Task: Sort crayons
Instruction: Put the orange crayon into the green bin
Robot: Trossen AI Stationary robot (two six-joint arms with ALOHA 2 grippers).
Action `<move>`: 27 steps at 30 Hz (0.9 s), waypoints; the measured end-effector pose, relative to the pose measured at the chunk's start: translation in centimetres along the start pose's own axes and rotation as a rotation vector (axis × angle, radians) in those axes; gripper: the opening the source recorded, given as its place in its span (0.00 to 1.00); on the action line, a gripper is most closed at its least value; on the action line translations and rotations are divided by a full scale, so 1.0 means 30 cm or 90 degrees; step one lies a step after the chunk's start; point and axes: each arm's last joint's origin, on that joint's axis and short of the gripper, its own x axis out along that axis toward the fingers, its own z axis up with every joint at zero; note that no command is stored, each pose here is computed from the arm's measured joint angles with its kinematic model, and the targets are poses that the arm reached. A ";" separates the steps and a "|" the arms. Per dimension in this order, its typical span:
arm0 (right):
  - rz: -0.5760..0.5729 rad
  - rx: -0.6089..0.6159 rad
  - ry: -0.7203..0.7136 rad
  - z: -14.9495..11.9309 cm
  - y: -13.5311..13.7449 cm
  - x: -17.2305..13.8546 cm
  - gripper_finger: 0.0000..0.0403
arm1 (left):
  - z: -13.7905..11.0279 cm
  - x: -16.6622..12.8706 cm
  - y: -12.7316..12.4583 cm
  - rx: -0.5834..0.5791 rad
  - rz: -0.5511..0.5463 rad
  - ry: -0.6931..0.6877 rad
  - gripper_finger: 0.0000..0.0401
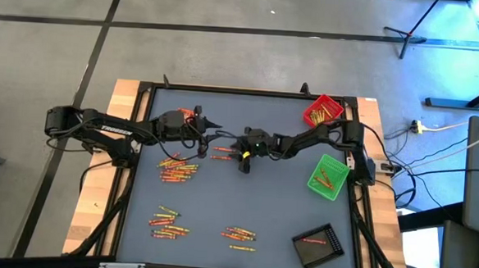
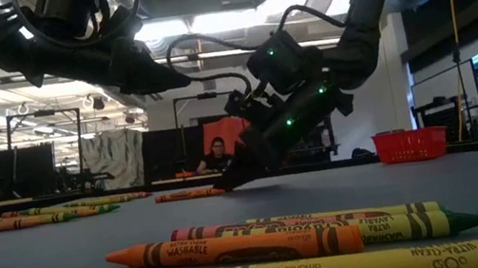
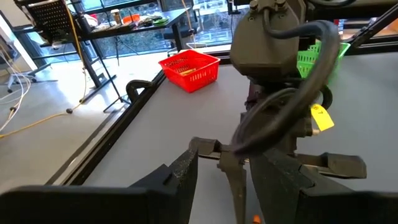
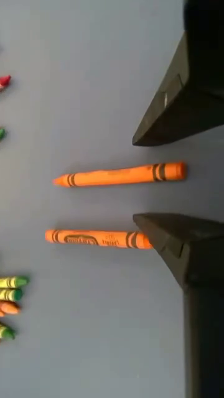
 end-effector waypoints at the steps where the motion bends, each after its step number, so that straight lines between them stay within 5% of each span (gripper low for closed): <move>1: 0.001 -0.001 0.002 -0.001 0.000 0.000 0.39 | 0.000 0.000 0.000 0.000 0.000 0.000 0.32; 13: -0.028 -0.019 0.012 -0.004 -0.002 0.000 0.03 | 0.000 0.000 0.000 0.000 0.000 0.000 0.32; 27: -0.089 -0.060 0.039 0.082 0.027 -0.088 0.04 | 0.000 0.000 0.000 0.000 0.000 0.000 0.32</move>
